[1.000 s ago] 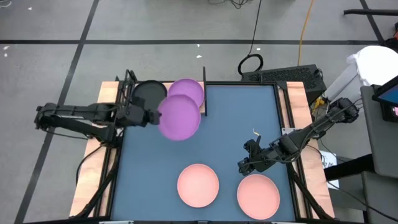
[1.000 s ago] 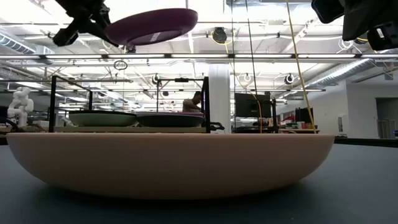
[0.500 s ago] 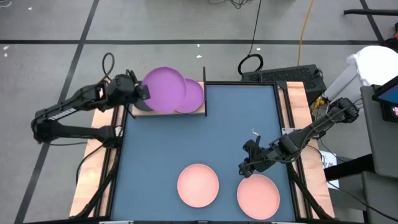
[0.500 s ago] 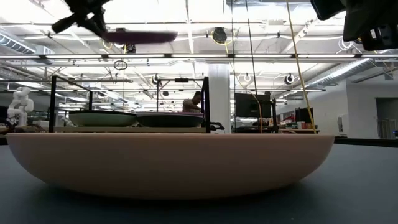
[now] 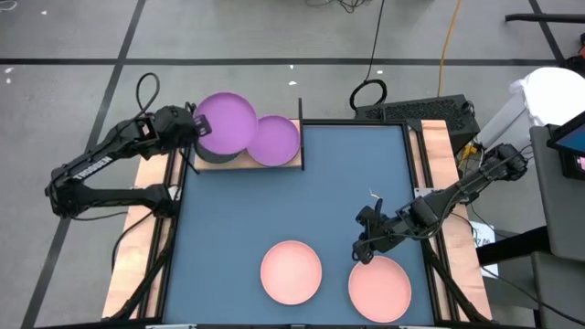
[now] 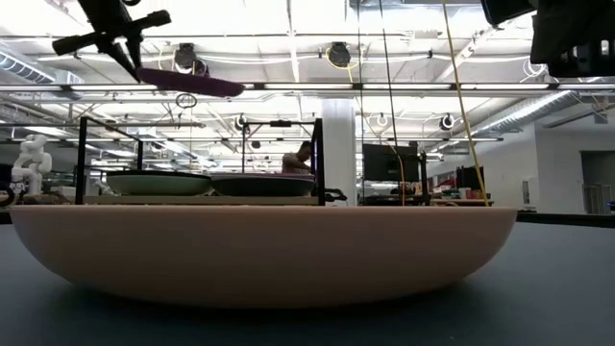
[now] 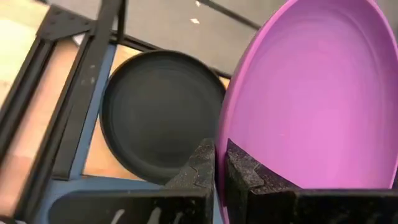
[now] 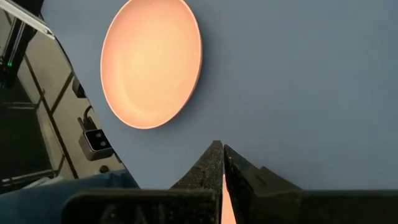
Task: Place and stack plates onto a shelf
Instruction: Stack the violet plate on top of the black plate on the shelf
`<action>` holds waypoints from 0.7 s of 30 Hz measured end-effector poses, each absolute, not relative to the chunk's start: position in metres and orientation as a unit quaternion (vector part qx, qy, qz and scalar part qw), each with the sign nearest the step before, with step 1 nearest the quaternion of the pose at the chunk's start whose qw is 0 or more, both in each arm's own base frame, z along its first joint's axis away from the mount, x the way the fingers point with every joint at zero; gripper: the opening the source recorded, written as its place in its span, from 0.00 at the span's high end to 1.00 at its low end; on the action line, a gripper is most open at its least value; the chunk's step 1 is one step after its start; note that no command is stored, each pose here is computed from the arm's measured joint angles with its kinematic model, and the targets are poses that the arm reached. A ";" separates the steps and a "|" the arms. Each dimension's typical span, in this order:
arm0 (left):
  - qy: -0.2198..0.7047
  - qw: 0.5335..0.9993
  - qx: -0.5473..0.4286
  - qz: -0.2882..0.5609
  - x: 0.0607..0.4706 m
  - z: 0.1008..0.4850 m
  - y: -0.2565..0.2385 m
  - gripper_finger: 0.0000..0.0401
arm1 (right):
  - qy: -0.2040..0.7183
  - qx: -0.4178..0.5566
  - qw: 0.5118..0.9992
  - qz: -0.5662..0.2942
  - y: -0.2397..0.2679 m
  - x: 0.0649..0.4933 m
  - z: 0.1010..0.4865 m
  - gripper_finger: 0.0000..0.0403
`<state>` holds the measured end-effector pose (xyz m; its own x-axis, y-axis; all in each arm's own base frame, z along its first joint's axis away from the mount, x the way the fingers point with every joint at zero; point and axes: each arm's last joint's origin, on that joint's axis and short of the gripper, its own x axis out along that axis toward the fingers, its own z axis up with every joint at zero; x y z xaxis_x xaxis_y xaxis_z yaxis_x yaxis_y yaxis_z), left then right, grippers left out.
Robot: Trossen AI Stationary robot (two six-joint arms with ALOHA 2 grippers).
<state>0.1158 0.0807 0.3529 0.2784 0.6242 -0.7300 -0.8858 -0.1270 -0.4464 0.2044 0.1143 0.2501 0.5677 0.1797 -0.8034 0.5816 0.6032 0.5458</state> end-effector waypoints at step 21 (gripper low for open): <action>-0.089 0.548 -0.569 0.607 0.182 0.329 0.024 0.97 | 0.480 0.299 0.817 -0.116 0.087 0.191 0.256 1.00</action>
<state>0.1818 0.0245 0.3291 0.2477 0.7659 -0.5934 -0.5635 -0.3843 -0.7313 0.1913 0.0869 0.2561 0.5130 0.0973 -0.8529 0.4767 0.7940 0.3773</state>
